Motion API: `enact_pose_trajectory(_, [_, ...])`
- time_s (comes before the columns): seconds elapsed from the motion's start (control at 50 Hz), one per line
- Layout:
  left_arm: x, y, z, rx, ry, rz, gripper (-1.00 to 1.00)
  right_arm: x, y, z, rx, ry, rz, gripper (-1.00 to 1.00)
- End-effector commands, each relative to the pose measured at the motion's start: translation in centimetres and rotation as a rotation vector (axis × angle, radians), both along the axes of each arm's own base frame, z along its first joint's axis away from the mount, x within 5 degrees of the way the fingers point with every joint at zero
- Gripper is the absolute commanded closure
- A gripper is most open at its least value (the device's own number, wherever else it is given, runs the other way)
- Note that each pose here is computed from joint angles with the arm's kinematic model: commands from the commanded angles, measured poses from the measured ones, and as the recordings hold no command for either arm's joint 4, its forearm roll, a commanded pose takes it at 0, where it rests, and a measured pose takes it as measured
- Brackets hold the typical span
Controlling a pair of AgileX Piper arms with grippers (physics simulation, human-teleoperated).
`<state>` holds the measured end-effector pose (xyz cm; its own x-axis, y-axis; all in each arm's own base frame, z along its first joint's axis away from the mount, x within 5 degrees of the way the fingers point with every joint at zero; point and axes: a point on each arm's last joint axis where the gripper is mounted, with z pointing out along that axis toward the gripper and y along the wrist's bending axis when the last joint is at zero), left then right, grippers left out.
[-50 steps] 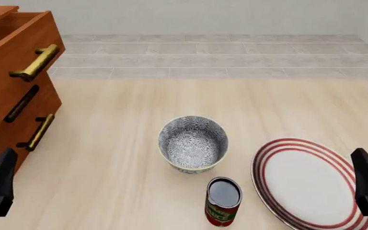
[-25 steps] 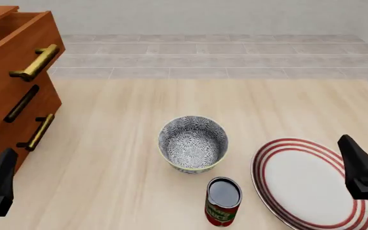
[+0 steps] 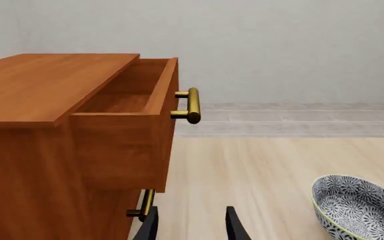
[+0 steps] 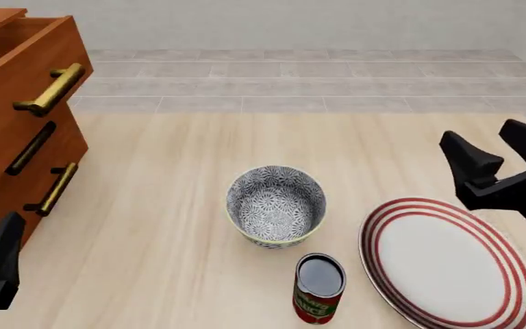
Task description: Put the bowl on the plate.
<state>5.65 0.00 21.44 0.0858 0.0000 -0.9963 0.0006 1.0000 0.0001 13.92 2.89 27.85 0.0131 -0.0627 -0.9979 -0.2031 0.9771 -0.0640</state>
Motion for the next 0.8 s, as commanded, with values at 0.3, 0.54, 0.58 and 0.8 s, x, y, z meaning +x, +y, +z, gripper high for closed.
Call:
enact_pose_trajectory(0.3, [0.0,0.0,0.0,0.0,0.0,0.0,-1.0,6.8,5.1,2.1,-0.026,0.19,0.162,-1.0])
enact_pose_trajectory(0.54, [0.0,0.0,0.0,0.0,0.0,0.0,-1.0,7.7,7.3,2.3,-0.006,0.268,0.225,-1.0])
enact_pose_trajectory(0.58, [0.0,0.0,0.0,0.0,0.0,0.0,-1.0,7.9,7.7,2.2,0.016,0.289,0.229,-1.0])
enact_pose_trajectory(0.8, [0.0,0.0,0.0,0.0,0.0,0.0,-1.0,10.0,9.3,0.7,-0.037,0.402,0.243,-1.0])
